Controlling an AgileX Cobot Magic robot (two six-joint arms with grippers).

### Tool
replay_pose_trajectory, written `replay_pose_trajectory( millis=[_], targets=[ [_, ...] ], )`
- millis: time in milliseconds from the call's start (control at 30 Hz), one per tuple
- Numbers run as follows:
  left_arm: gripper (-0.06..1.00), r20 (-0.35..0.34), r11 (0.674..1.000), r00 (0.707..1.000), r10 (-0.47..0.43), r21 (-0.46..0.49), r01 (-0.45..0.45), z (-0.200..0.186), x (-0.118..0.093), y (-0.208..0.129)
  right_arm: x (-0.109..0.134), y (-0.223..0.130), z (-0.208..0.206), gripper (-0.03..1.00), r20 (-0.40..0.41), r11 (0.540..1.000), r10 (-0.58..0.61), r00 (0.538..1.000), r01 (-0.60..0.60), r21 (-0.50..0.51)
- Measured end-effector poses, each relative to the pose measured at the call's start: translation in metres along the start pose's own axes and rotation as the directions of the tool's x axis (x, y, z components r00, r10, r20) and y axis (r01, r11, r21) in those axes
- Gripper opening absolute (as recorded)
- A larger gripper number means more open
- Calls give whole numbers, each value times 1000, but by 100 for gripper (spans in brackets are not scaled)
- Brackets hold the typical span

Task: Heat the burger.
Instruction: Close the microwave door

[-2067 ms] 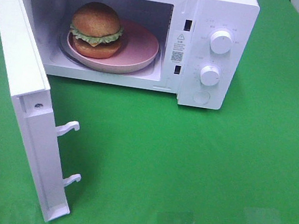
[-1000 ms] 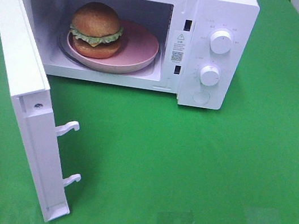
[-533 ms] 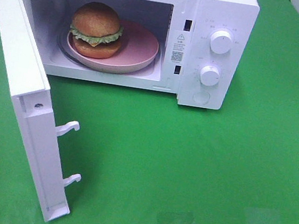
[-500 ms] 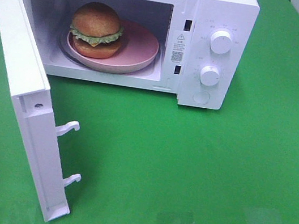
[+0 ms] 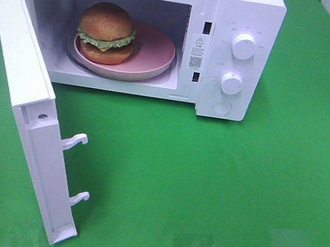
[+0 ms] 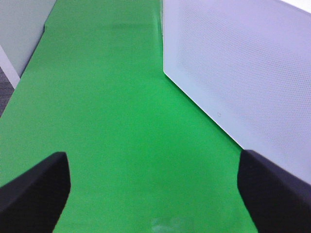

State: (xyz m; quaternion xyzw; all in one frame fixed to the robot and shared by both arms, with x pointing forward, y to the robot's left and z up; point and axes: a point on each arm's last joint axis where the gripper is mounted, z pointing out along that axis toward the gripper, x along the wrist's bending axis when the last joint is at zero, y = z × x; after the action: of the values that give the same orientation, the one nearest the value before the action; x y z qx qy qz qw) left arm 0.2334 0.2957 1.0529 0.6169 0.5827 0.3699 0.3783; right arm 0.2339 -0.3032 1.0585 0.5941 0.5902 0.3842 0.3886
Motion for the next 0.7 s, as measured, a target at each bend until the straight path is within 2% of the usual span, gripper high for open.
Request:
replay_pose_trajectory(
  millis=[433, 467, 500, 533, 567, 600, 633, 667, 700],
  targets=[
    [83, 0, 1000, 1000, 0, -9, 0, -1, 0, 1, 0, 0, 0, 76, 0, 1000, 0, 1000, 0, 0],
    [79, 1, 999, 1000, -2, -52, 2, -4, 0, 7, 0, 0, 0, 76, 0, 1000, 0, 1000, 0, 0],
    [79, 1, 999, 1000, -2, -52, 2, -4, 0, 7, 0, 0, 0, 76, 0, 1000, 0, 1000, 0, 0],
    [74, 0, 994, 1000, -3, -110, 3, -7, 0, 15, 0, 0, 0, 76, 0, 1000, 0, 1000, 0, 0],
    [74, 0, 994, 1000, -3, -110, 3, -7, 0, 15, 0, 0, 0, 76, 0, 1000, 0, 1000, 0, 0],
    [67, -4, 989, 1000, -5, -146, 4, -6, 1, 23, 0, 0, 0, 76, 0, 1000, 0, 1000, 0, 0],
    [67, -4, 989, 1000, -5, -146, 4, -6, 1, 23, 0, 0, 0, 76, 0, 1000, 0, 1000, 0, 0],
    [60, -5, 988, 1000, -8, -153, 7, -1, 1, 30, 0, 0, 0, 76, 0, 1000, 0, 1000, 0, 0],
    [60, -5, 988, 1000, -8, -153, 7, -1, 1, 30, 0, 0, 0, 76, 0, 1000, 0, 1000, 0, 0]
  ],
)
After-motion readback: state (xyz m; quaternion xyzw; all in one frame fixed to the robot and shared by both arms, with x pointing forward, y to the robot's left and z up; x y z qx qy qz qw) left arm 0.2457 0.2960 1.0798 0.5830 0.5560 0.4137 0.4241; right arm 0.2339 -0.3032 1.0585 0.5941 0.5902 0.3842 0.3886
